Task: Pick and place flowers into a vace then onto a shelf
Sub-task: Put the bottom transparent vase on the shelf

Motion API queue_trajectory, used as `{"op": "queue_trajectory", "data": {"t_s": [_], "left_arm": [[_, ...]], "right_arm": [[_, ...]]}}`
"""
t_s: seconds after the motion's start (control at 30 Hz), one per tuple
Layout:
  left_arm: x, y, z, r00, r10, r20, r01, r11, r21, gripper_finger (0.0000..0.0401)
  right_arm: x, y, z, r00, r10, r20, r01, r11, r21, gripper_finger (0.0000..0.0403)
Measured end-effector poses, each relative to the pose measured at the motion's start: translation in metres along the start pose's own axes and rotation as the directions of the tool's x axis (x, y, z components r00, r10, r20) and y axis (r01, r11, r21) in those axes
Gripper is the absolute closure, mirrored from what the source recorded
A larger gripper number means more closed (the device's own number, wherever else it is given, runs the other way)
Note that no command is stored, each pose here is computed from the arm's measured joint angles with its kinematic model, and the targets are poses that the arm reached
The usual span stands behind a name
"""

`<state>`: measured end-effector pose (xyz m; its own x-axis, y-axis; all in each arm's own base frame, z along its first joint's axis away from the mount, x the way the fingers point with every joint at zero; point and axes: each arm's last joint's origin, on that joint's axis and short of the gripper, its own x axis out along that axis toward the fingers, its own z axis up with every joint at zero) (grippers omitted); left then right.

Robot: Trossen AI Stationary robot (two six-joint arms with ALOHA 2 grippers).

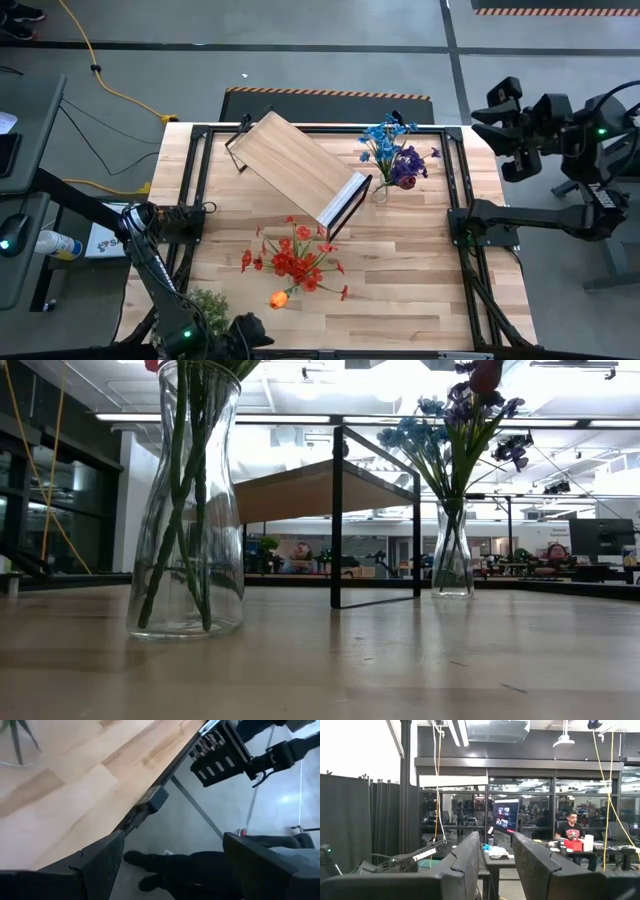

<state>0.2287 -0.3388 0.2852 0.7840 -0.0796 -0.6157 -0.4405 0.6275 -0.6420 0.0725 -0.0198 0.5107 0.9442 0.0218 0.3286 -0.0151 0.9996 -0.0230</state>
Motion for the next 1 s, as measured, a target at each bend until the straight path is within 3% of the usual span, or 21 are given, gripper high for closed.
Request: {"op": "queue_trajectory", "data": {"t_s": [0.27,0.63,0.8,1.0], "left_arm": [[0.001,0.002,0.001,0.999,0.016,0.04,-0.017,1.0,0.024,0.0029],[0.025,0.022,0.038,0.969,0.227,0.099,-0.237,0.966,0.105,0.0029],[0.035,0.027,0.051,0.958,0.267,0.108,-0.28,0.95,0.136,0.0029],[0.043,0.044,0.045,0.942,0.316,0.11,-0.324,0.944,0.056,0.0029]], "right_arm": [[0.001,0.0,0.0,1.0,0.0,-0.002,0.0,1.0,0.0,0.0292],[0.0,0.0,0.0,1.0,0.022,-0.005,-0.022,1.0,0.002,0.0292],[0.001,0.001,-0.001,0.999,0.045,-0.008,-0.045,0.999,0.003,0.0292],[0.0,0.001,-0.001,0.998,0.059,-0.01,-0.059,0.998,0.003,0.0292]]}}
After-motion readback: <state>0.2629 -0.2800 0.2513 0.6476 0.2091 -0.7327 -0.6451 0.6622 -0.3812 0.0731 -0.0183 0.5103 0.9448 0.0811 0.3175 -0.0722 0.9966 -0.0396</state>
